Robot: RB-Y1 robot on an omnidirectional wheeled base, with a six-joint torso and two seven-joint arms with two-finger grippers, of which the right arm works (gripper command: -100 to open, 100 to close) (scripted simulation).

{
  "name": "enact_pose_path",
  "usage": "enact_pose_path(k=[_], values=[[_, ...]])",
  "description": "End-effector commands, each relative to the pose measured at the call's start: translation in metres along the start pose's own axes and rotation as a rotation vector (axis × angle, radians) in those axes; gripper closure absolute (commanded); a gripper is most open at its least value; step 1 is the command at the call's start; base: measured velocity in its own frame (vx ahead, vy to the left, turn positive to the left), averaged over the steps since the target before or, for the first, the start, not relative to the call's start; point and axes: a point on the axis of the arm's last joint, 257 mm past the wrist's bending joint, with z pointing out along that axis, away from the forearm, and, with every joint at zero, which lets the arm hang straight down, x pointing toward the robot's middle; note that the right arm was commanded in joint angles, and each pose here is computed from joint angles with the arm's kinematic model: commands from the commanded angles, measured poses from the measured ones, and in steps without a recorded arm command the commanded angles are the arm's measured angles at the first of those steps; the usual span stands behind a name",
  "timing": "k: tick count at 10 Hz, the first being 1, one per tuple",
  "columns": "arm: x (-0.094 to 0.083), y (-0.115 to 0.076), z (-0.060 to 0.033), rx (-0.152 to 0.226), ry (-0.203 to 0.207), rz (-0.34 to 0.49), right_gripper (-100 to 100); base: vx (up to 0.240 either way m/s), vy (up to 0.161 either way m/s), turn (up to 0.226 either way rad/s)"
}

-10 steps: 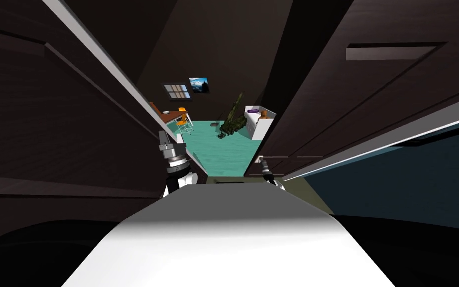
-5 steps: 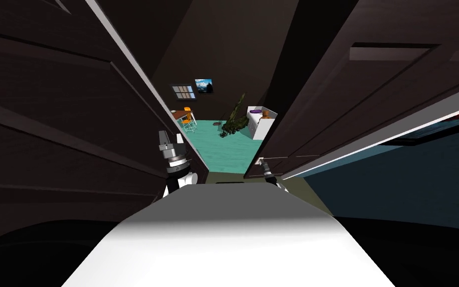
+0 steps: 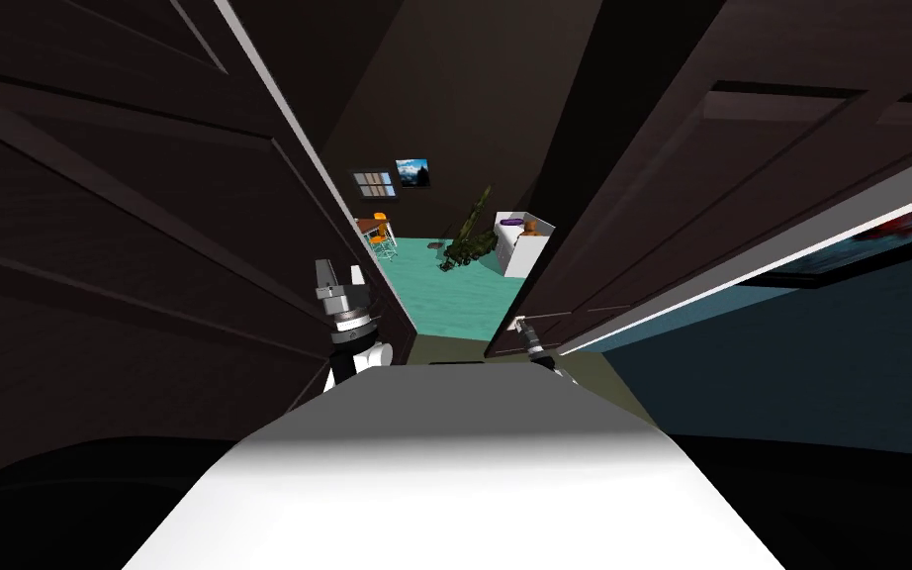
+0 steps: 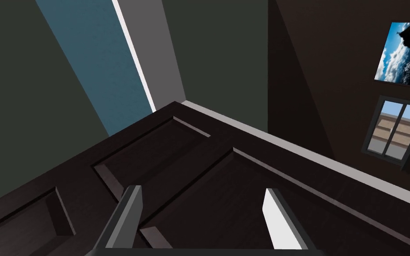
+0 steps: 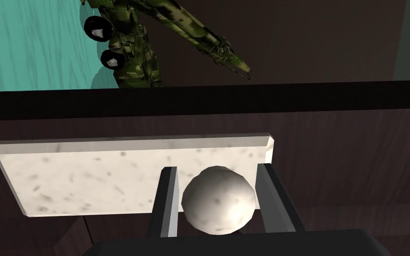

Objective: Pull the door open

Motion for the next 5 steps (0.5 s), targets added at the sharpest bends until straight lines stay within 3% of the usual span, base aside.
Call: enact_pose_path(k=[1, 5], values=[[-0.002, 0.001, -0.0079, -0.004, 0.014, 0.000, 100, -0.176, -0.085, 0.154], [-0.004, 0.002, -0.0302, -0.008, 0.046, -0.003, 100, -0.153, -0.071, 0.116]])
